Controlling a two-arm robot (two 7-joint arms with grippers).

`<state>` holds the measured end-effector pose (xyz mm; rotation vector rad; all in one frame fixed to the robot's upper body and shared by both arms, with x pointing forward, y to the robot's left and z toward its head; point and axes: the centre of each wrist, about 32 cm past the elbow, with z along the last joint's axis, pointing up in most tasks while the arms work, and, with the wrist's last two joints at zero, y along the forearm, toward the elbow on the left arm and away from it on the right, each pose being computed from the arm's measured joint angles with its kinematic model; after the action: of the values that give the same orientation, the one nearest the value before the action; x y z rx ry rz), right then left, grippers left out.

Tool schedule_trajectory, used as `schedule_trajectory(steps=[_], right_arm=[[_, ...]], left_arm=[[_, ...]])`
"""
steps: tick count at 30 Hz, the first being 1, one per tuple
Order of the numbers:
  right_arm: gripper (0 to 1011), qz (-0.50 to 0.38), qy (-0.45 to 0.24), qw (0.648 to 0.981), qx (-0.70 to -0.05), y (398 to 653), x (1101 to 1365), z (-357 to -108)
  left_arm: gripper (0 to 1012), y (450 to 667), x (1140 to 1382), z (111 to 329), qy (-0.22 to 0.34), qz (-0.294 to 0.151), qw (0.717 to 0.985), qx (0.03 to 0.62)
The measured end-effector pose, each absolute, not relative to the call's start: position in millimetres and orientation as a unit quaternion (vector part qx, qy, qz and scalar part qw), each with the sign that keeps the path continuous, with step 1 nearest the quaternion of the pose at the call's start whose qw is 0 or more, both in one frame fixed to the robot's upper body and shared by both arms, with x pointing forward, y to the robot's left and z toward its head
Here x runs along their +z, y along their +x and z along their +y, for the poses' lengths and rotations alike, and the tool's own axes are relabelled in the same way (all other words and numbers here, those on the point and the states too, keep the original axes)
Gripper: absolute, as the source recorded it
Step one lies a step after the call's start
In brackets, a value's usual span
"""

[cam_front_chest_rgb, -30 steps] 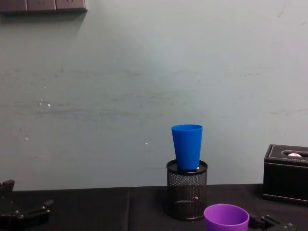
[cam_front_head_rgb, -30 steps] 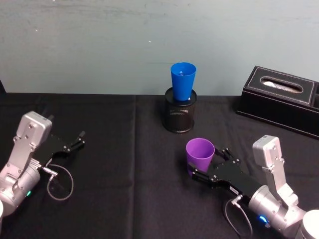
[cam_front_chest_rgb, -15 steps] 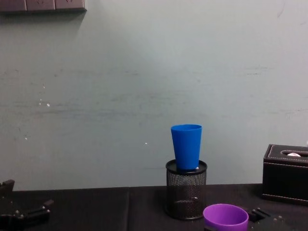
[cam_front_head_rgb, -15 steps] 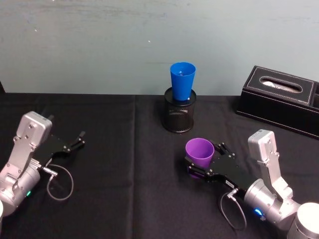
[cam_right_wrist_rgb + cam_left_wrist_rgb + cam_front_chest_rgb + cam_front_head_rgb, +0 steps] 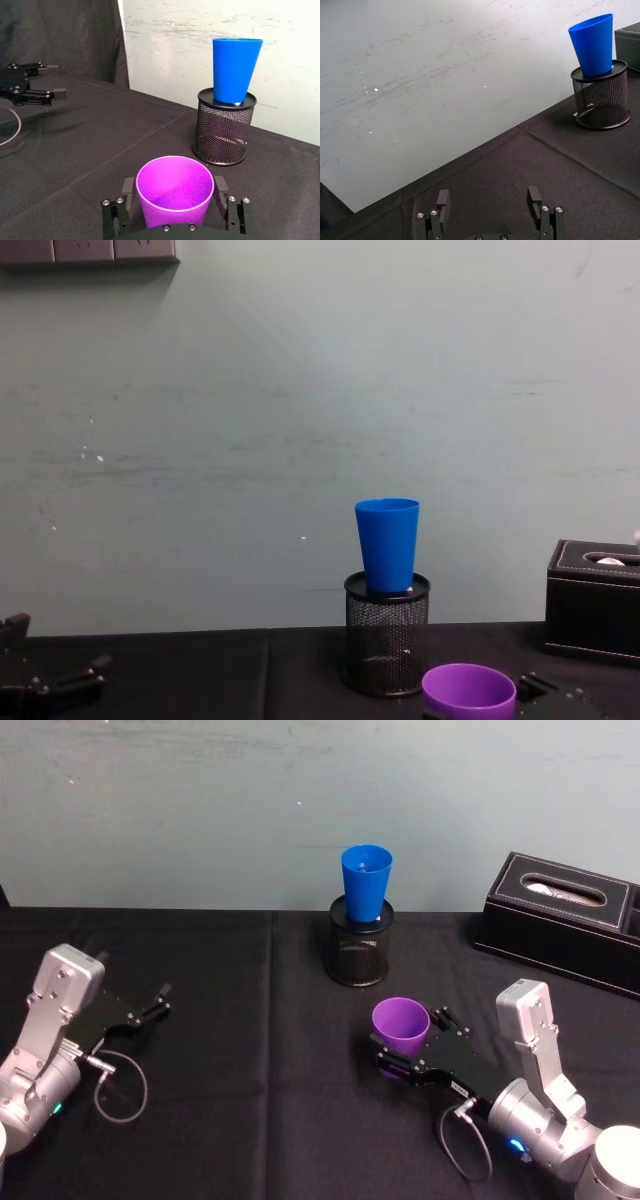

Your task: Pick up one cup with a gripper and tap it against the other cup.

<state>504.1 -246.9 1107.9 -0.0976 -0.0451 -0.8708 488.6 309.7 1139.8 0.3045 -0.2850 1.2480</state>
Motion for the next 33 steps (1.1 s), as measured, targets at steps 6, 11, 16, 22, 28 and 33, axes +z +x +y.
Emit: schedule_trajectory(steps=[6, 11, 16, 22, 28, 33], right_arm=[[863, -0.022, -0.047, 0.905, -0.422, 503.8, 1107.8, -246.9], [784, -0.021, -0.047, 0.905, -0.423, 503.6, 1107.8, -246.9], [760, -0.021, -0.047, 0.905, -0.423, 503.5, 1107.8, -246.9], [736, -0.021, -0.047, 0.905, -0.423, 503.3, 1107.8, -247.0], [736, -0.022, -0.047, 0.905, -0.423, 503.3, 1107.8, -247.2], [736, -0.027, -0.041, 0.904, -0.425, 505.5, 1110.6, -247.3]], left_arm=[[1012, 488.6, 1139.8, 309.7, 0.141, -0.132, 0.791, 0.58], [1012, 488.6, 1139.8, 309.7, 0.142, -0.132, 0.791, 0.58], [1011, 488.6, 1139.8, 309.7, 0.141, -0.132, 0.791, 0.58], [1011, 488.6, 1139.7, 309.7, 0.142, -0.132, 0.791, 0.58], [1011, 488.6, 1139.8, 309.7, 0.141, -0.132, 0.791, 0.58], [1011, 488.6, 1139.8, 309.7, 0.141, -0.132, 0.791, 0.58]])
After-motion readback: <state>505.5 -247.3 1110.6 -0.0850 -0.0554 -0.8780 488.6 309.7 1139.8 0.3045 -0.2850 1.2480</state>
